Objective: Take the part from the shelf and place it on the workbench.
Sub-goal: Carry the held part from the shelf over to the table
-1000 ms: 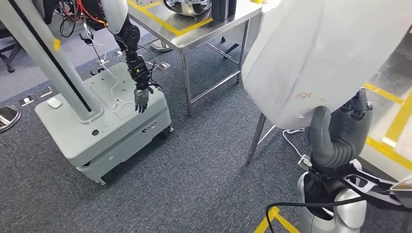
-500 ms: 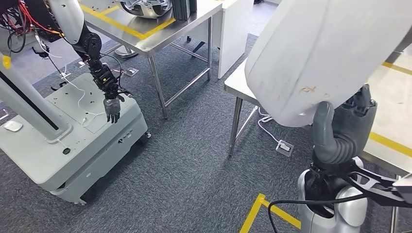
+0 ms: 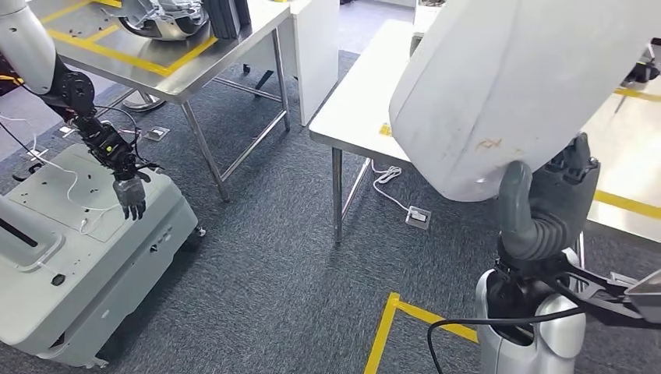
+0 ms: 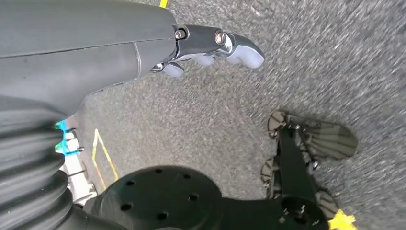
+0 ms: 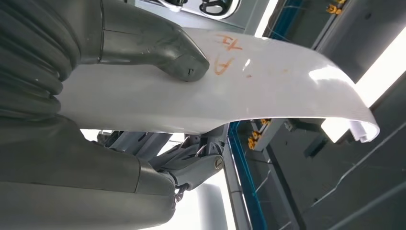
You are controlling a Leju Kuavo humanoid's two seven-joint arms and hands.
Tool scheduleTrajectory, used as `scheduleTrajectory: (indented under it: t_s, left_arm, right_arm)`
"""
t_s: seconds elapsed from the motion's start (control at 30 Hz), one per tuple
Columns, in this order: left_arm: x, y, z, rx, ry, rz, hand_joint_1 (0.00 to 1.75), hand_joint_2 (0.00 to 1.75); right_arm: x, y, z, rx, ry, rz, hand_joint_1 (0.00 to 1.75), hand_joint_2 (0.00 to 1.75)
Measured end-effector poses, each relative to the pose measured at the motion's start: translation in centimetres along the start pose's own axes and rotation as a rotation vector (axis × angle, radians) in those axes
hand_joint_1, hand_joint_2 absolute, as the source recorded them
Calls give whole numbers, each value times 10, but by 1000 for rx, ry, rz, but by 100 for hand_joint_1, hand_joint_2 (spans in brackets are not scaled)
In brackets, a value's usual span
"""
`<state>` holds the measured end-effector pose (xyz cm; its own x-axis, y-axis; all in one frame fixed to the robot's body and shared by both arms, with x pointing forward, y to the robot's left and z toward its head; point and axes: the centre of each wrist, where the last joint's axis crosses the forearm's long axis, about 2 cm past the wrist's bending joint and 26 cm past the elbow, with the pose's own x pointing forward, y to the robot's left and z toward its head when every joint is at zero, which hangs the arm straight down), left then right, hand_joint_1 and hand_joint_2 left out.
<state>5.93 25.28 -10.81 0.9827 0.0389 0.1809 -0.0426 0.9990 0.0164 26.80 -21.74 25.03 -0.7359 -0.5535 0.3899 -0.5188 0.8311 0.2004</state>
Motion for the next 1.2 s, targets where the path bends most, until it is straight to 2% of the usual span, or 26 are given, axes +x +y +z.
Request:
scheduleTrajectory:
  t_s: [1.2]
  left_arm:
    - [12, 2, -1, 5, 12, -36, 0, 175]
  right_arm:
    - [5, -3, 1, 5, 3, 2, 175, 175]
